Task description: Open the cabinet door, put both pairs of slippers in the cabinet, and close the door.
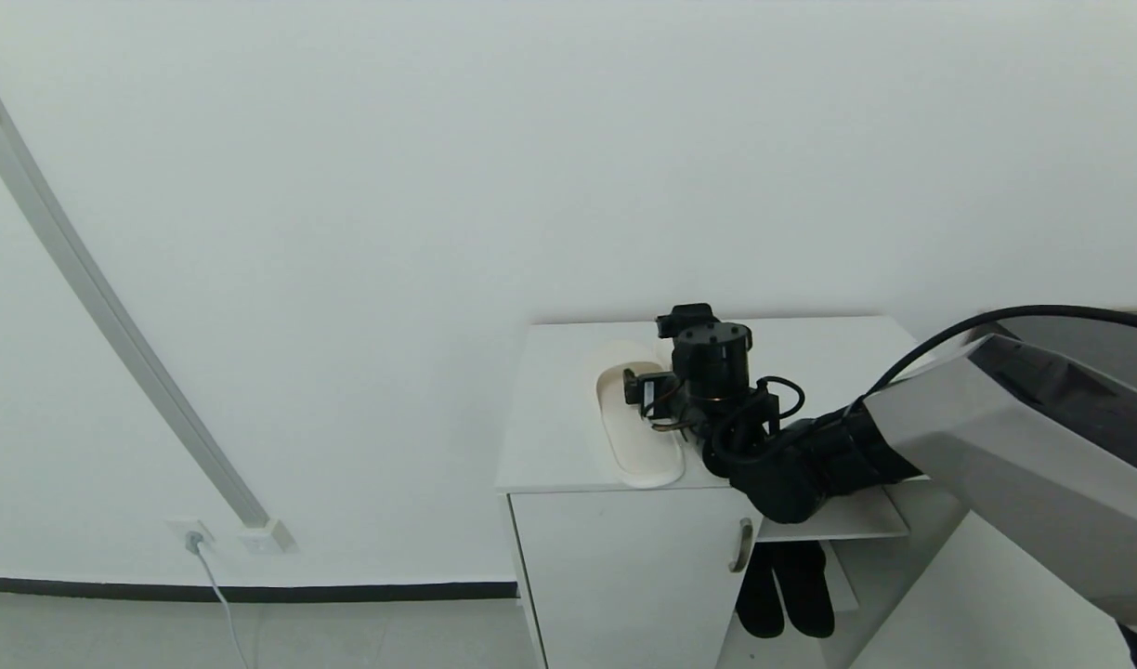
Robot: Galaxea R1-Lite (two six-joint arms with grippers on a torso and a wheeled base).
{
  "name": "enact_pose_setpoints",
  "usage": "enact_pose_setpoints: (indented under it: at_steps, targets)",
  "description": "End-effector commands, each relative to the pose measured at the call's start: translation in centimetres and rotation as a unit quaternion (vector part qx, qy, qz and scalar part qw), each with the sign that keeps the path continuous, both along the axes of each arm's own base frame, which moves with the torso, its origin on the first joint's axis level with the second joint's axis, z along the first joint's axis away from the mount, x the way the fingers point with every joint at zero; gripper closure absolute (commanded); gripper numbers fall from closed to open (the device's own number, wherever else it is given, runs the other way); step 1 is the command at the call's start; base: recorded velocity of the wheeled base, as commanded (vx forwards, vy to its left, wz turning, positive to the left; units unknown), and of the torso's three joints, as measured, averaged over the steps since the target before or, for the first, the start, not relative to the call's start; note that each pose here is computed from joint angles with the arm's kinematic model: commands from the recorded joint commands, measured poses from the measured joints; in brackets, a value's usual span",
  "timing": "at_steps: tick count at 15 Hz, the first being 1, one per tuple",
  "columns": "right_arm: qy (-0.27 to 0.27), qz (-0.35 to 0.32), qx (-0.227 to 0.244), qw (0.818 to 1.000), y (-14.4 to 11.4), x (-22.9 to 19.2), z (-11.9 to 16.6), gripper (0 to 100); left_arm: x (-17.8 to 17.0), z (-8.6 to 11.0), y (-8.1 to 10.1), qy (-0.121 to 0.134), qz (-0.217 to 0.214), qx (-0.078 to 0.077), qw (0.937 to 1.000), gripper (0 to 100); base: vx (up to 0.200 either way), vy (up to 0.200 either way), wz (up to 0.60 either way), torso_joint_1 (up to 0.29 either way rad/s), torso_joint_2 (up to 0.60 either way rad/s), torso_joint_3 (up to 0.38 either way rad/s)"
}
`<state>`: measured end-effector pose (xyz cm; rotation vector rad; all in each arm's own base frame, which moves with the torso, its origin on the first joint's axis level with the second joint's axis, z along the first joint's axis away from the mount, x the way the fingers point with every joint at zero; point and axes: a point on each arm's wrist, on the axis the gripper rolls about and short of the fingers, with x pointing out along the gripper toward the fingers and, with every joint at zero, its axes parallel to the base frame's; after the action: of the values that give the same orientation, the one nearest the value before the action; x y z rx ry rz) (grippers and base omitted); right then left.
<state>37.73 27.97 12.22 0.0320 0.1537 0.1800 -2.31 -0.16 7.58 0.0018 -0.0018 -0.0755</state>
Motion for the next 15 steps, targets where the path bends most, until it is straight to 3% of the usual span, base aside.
enact_pose_setpoints:
  at_steps: [1,6,7,15]
  targets:
    - [-0.003,0.007,0.002,1.0,0.42,0.27,0.13,0,0.01,0.0,0.0,0.001,0.0,0.0,1.0,100,0.0,0.0,0.0,0.0,0.0,0.0]
    - [-0.001,0.01,0.0,1.0,1.07,0.85,0.21,0,0.01,0.0,0.0,0.001,0.0,0.0,1.0,100,0.0,0.0,0.0,0.0,0.0,0.0]
    - [0.002,0.011,-0.004,1.0,1.2,0.89,0.21,100,0.01,0.0,0.0,0.001,0.0,0.001,1.0,100,0.0,0.0,0.0,0.0,0.0,0.0]
    - [0.003,0.012,-0.005,1.0,1.25,0.84,0.28,100,0.01,0.0,0.0,0.001,0.0,0.0,1.0,100,0.0,0.0,0.0,0.0,0.0,0.0]
